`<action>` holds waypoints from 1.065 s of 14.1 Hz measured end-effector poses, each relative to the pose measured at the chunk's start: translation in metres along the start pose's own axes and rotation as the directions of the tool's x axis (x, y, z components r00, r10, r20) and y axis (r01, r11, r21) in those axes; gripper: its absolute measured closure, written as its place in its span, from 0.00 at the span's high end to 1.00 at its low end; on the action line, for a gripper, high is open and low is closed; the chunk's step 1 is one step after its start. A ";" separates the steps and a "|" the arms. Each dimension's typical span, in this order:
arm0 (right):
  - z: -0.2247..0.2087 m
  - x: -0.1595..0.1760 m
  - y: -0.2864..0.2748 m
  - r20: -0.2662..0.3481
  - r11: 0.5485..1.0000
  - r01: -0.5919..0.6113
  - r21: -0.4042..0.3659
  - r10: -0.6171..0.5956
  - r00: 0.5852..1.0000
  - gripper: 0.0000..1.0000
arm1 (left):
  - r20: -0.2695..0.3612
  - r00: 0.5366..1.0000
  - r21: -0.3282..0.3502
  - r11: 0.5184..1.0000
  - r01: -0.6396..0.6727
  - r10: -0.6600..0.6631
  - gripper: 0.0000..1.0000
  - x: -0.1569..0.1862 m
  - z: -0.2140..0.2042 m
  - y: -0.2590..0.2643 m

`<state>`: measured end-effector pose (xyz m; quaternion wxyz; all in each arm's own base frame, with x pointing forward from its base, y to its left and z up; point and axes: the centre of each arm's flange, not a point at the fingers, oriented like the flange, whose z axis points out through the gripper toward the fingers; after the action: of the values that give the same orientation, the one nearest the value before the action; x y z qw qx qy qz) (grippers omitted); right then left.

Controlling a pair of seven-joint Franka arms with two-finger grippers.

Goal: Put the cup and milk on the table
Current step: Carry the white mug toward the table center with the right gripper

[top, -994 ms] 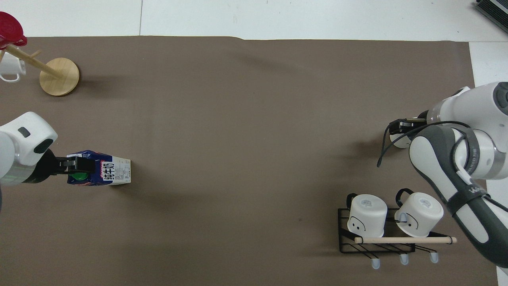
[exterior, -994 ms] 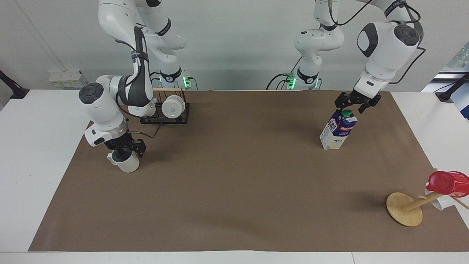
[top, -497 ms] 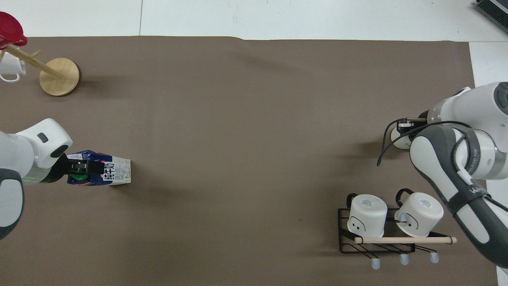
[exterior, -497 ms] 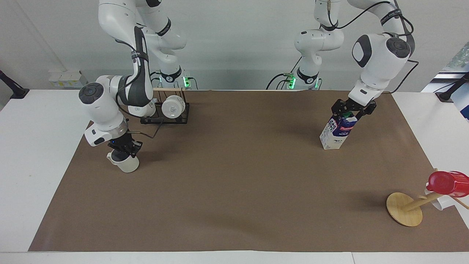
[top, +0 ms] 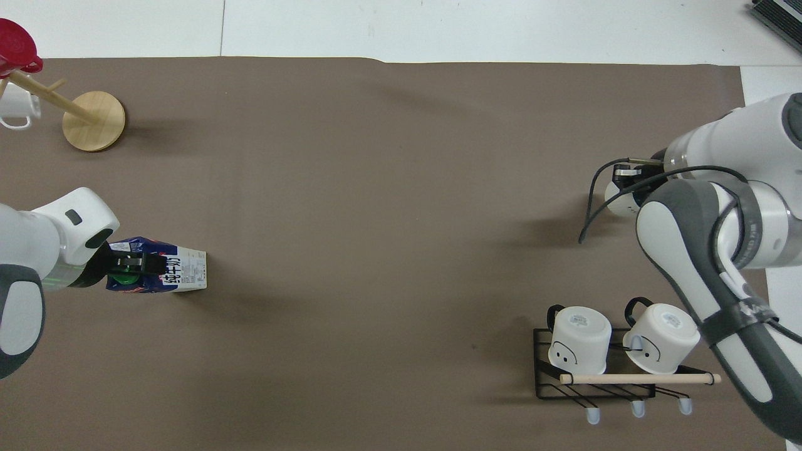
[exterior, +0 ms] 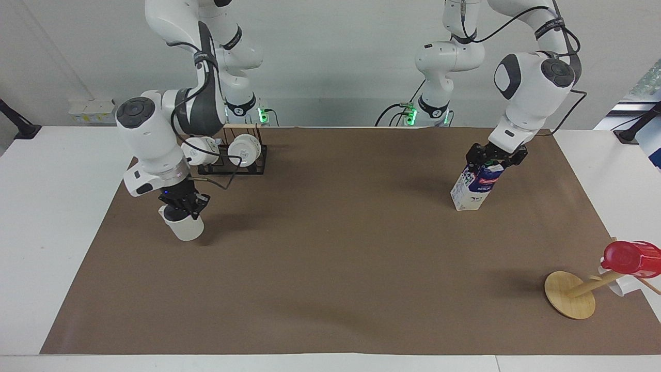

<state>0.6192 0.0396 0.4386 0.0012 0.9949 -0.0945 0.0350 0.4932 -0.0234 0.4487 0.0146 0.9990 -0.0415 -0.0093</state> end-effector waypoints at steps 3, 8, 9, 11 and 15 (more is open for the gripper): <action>-0.003 -0.027 -0.082 0.000 1.000 0.022 0.011 -0.022 1.000 0.04 | -0.001 1.000 0.000 1.000 -0.001 0.001 0.64 0.000 0.000 0.000; -0.005 -0.091 -0.207 -0.013 0.999 -0.006 0.042 0.006 1.000 0.04 | -0.003 1.000 0.001 1.000 -0.005 0.005 0.54 0.000 0.000 0.001; -0.003 -0.101 -0.222 -0.013 0.999 -0.008 0.046 0.009 1.000 0.04 | -0.003 1.000 0.001 1.000 -0.005 0.005 0.54 0.000 -0.001 0.002; -0.002 -0.116 -0.242 -0.012 0.999 -0.004 0.052 0.005 1.000 0.04 | -0.004 1.000 0.001 1.000 -0.007 0.007 0.53 0.000 -0.001 0.002; 0.009 -0.149 -0.281 0.018 0.998 0.022 0.059 -0.023 1.000 0.04 | -0.006 1.000 0.001 1.000 -0.008 0.008 0.49 0.001 -0.001 0.002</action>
<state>0.5271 0.3429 0.4209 -0.0285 0.9958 -0.0823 0.0285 0.4938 -0.0259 0.4498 0.0142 0.9989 -0.0453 -0.0062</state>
